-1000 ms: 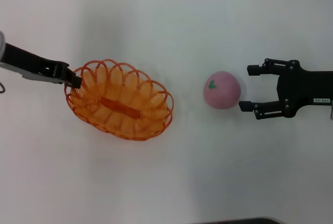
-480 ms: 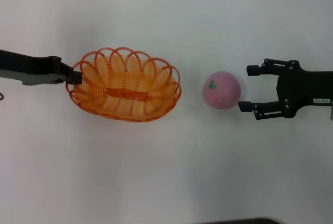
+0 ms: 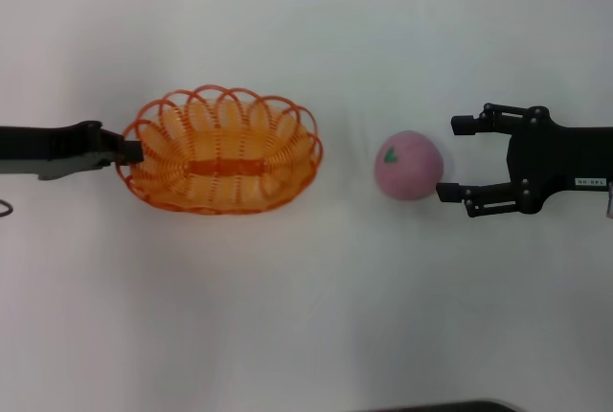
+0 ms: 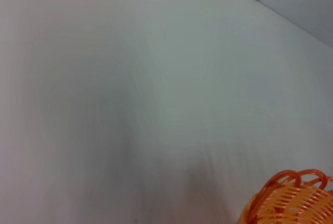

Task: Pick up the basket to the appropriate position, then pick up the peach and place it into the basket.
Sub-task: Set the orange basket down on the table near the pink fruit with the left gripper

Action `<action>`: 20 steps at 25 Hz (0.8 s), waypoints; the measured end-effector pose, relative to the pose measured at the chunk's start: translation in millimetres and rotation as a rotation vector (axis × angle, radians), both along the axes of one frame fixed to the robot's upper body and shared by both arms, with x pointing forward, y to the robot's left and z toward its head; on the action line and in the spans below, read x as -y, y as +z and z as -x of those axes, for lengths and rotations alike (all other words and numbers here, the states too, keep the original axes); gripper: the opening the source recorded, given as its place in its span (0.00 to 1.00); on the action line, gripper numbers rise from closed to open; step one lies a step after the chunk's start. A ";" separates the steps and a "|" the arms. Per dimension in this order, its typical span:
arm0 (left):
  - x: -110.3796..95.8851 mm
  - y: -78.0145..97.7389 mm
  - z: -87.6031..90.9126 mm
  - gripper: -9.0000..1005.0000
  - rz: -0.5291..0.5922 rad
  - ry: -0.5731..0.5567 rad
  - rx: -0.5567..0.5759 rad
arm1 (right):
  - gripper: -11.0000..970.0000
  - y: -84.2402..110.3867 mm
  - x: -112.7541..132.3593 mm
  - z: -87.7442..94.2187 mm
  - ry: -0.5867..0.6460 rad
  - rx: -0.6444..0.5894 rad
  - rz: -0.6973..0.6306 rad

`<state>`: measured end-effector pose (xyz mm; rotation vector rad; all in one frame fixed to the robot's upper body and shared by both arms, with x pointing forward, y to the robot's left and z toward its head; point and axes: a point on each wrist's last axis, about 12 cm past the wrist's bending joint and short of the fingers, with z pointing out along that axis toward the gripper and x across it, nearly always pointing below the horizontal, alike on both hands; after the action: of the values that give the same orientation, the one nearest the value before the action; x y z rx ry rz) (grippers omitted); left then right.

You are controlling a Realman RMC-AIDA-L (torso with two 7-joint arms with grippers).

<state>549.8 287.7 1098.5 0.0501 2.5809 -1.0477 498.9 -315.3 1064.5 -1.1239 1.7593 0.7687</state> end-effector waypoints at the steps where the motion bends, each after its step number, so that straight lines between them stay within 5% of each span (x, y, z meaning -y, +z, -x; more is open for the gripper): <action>1: -2.7 -2.6 2.3 0.06 0.006 0.019 0.000 | 0.95 0.3 -0.1 0.1 -0.001 0.001 0.001; 20: -6.4 -17.8 18.6 0.06 0.001 0.061 -0.051 | 0.95 0.1 0.1 1.9 -0.003 -0.002 -0.002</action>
<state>531.2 294.1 1080.6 -0.0554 2.6095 -1.0415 497.0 -315.4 1064.6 -1.1188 1.7613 0.7700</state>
